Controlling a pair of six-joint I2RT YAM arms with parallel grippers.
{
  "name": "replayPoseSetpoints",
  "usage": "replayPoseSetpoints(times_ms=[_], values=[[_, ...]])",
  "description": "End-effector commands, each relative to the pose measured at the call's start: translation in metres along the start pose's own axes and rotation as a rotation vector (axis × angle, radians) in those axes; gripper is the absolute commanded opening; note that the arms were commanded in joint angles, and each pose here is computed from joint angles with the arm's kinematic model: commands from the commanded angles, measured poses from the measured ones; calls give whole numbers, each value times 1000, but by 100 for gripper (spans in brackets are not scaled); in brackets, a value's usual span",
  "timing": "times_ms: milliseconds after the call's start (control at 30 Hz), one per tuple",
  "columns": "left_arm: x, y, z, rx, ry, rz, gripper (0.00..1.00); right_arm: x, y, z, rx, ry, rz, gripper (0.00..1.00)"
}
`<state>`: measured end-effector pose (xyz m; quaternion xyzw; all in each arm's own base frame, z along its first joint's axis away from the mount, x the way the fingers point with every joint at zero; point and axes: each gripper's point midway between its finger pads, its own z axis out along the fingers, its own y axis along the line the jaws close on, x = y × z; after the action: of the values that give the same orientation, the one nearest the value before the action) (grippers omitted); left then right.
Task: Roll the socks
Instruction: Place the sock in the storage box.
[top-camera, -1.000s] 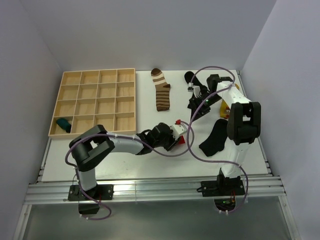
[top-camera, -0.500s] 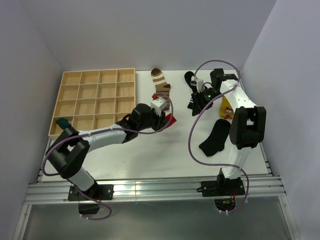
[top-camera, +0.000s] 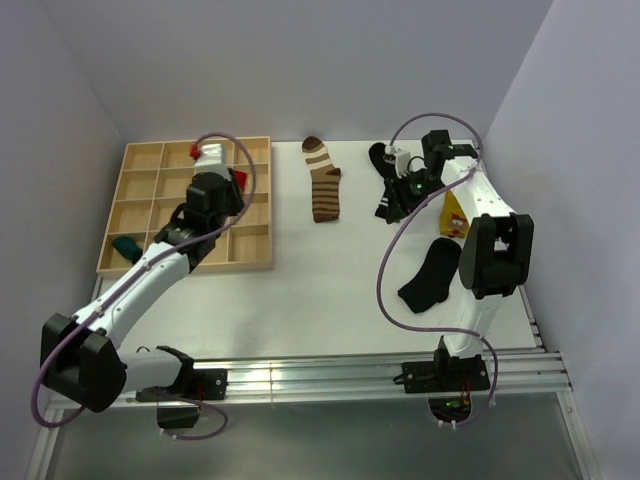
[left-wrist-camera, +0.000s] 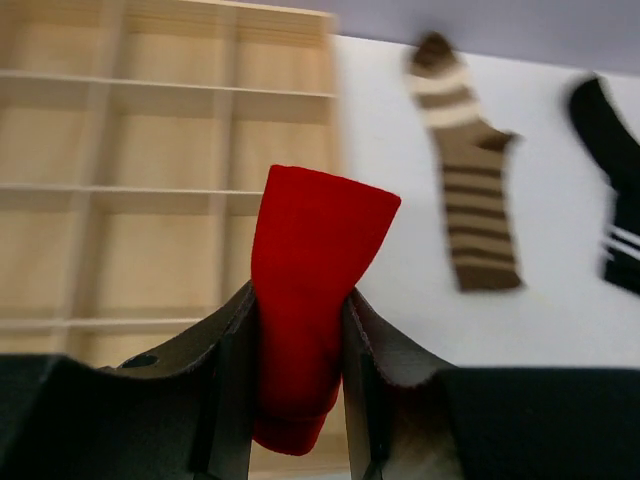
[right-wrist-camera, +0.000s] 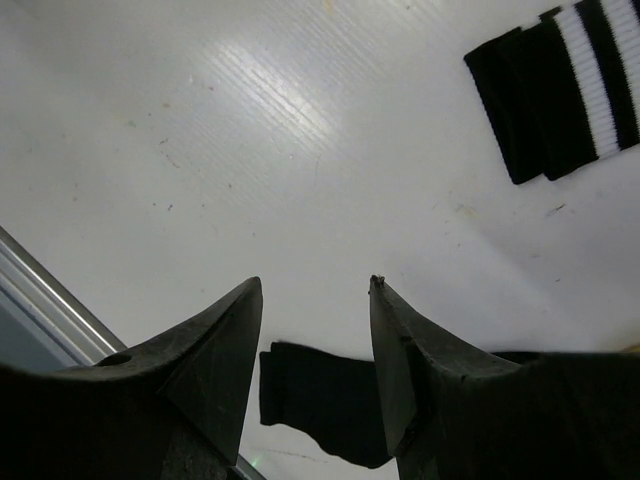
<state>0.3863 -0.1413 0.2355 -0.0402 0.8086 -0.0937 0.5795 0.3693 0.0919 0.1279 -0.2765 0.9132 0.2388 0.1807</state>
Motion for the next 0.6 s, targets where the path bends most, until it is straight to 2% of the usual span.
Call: replayPoseSetpoints(times_ms=[0,67,267,400,567], values=[[-28,78,-23,-308,-42,-71,0,-26,-3,-18,56,-71,-39,54],[-27,123,-34,-467,-7,-65,0,-27,-4,-16,57,-75,-36,55],[8,196,-48,-717,117,-46,0,-31,0,-6,38,-84,-47,55],[37,214,-37,-751,209,-57,0,-29,3,0,23,-71,-65,54],[32,251,-31,-820,215,-98,0,-22,0,8,22,-64,-73,55]])
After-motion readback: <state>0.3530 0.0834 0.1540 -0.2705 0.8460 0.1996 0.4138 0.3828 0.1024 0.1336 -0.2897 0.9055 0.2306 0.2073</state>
